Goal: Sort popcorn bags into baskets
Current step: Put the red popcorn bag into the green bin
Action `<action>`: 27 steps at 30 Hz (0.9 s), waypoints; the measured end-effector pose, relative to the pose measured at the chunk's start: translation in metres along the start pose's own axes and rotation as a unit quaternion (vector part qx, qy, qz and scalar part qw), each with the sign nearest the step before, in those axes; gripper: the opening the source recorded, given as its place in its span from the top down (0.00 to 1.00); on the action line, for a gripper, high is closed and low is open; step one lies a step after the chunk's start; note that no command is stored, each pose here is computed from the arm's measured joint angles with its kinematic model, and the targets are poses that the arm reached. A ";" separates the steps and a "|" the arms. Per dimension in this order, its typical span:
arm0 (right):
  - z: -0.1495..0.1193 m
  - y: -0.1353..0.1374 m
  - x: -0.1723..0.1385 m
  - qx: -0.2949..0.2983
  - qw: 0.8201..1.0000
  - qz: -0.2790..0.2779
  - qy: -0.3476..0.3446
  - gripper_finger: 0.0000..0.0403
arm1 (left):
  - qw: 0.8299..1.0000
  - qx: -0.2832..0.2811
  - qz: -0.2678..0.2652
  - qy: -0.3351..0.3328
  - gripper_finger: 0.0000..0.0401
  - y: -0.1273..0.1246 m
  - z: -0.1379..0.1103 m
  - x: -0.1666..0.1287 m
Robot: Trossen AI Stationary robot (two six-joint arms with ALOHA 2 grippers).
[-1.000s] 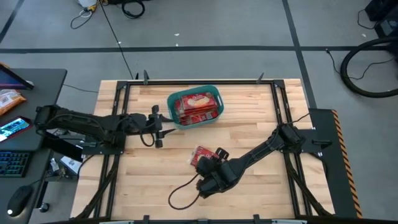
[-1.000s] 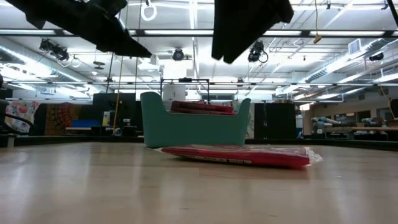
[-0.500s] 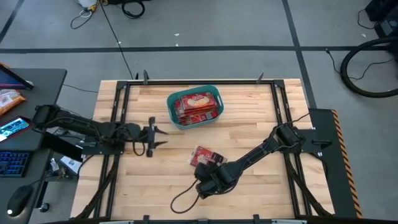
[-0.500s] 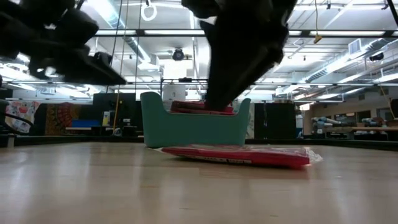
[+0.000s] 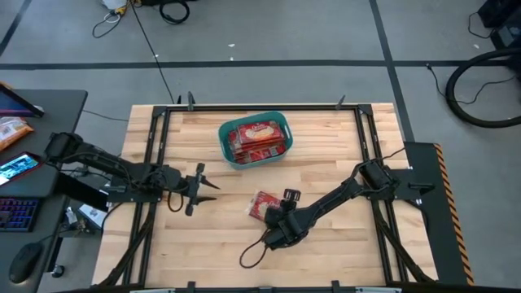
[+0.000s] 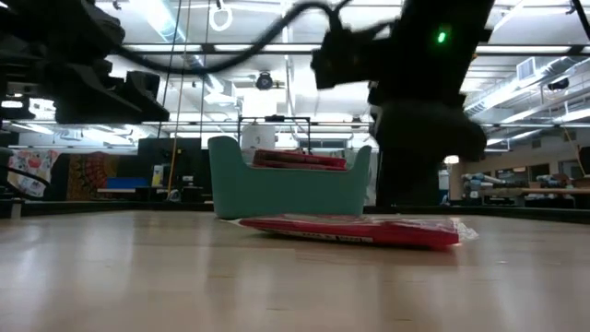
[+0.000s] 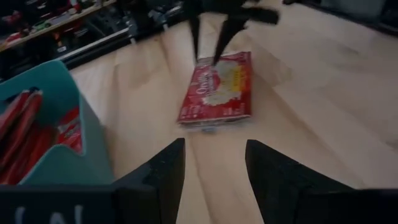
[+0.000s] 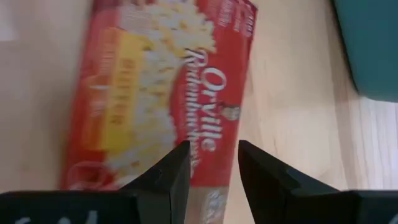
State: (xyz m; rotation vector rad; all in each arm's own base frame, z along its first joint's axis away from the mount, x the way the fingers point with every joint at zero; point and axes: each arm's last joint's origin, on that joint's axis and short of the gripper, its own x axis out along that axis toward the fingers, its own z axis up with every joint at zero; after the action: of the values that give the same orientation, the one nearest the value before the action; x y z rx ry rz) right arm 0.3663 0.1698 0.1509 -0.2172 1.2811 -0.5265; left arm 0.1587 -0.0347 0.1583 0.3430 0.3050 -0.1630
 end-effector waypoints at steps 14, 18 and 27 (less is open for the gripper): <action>-0.031 -0.027 -0.007 0.074 0.996 0.035 -0.020 0.65 | 0.999 -0.039 -0.034 0.011 0.57 -0.021 0.000 0.003; -0.040 -0.031 0.000 0.090 0.993 0.070 -0.014 0.65 | 0.999 -0.031 -0.034 0.026 0.57 -0.026 -0.003 0.006; -0.047 -0.037 0.016 0.095 0.991 0.089 0.019 0.65 | 0.998 -0.019 -0.051 0.040 0.57 -0.035 -0.007 0.008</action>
State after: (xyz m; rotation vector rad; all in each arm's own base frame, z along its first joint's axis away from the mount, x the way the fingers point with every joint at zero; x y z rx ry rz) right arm 0.3155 0.1363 0.1395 0.0660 1.2637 -0.4979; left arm 0.1577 -0.0655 0.1391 0.2979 0.4053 -0.2435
